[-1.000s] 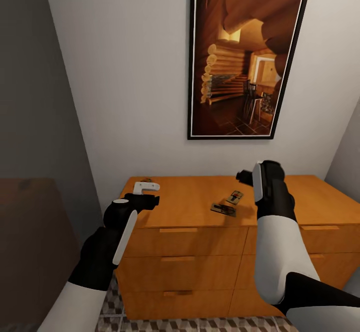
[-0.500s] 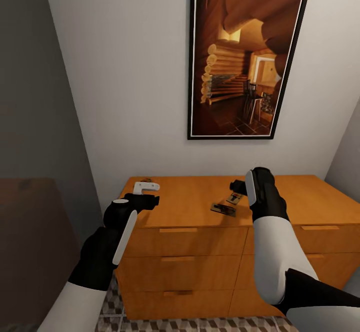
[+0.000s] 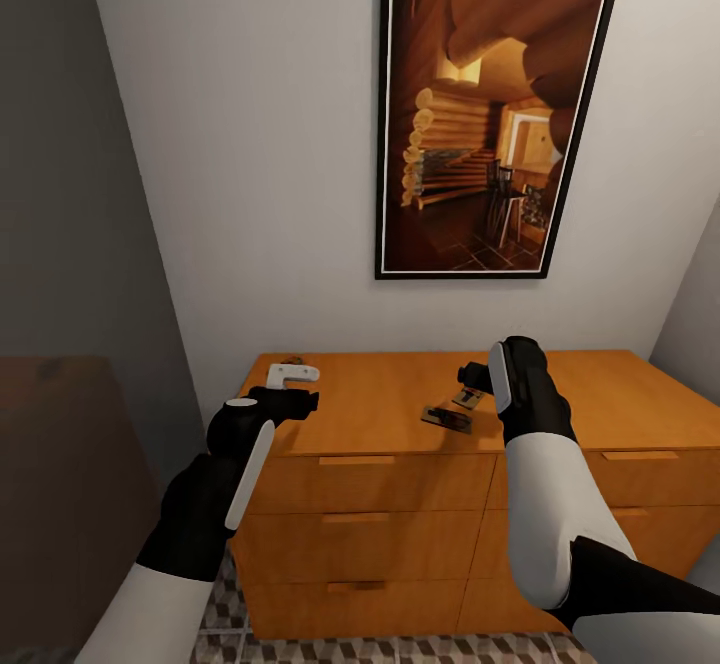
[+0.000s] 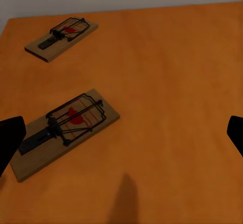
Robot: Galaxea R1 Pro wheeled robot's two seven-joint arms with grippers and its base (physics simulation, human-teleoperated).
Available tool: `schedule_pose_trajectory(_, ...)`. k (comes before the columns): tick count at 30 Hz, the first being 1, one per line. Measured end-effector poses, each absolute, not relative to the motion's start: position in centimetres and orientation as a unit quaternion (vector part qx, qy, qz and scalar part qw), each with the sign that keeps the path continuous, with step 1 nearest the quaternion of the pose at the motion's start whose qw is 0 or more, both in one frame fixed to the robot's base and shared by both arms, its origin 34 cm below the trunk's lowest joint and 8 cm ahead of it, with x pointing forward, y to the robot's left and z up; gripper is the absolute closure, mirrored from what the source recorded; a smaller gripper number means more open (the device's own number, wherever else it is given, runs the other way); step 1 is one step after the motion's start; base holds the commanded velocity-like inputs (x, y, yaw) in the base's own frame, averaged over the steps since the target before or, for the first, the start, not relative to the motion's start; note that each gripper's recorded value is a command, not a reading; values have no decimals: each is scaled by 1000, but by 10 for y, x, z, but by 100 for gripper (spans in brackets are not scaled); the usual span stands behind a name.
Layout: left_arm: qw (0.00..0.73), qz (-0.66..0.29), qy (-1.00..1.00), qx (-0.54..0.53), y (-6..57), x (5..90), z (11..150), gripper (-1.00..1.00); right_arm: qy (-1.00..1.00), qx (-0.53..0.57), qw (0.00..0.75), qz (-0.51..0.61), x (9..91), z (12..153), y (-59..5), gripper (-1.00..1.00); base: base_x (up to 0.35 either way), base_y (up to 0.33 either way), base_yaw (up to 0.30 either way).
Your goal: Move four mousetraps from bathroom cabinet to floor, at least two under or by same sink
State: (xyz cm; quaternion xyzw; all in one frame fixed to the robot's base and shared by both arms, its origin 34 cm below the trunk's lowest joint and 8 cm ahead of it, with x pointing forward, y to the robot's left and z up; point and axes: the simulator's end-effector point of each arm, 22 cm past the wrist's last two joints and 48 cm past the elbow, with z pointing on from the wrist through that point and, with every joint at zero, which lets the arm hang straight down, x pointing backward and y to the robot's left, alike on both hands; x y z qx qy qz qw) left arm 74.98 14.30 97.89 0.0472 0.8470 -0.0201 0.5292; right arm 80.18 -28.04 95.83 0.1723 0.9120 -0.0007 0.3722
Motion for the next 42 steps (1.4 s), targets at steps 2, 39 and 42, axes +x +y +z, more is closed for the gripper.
schedule_pose_trajectory(2,529,-20,847,47,143,750,979,-100,912,172,372,-1,802,958,-280,-100,0,0,0)
schedule_pose_trajectory(39,525,-22,850,49,140,750,973,-100,910,180,373,11,809,972,-274,-100,0,0,0)
schedule_pose_trajectory(42,522,-23,851,50,140,750,970,-100,913,186,364,1,807,965,-276,-100,0,0,0)
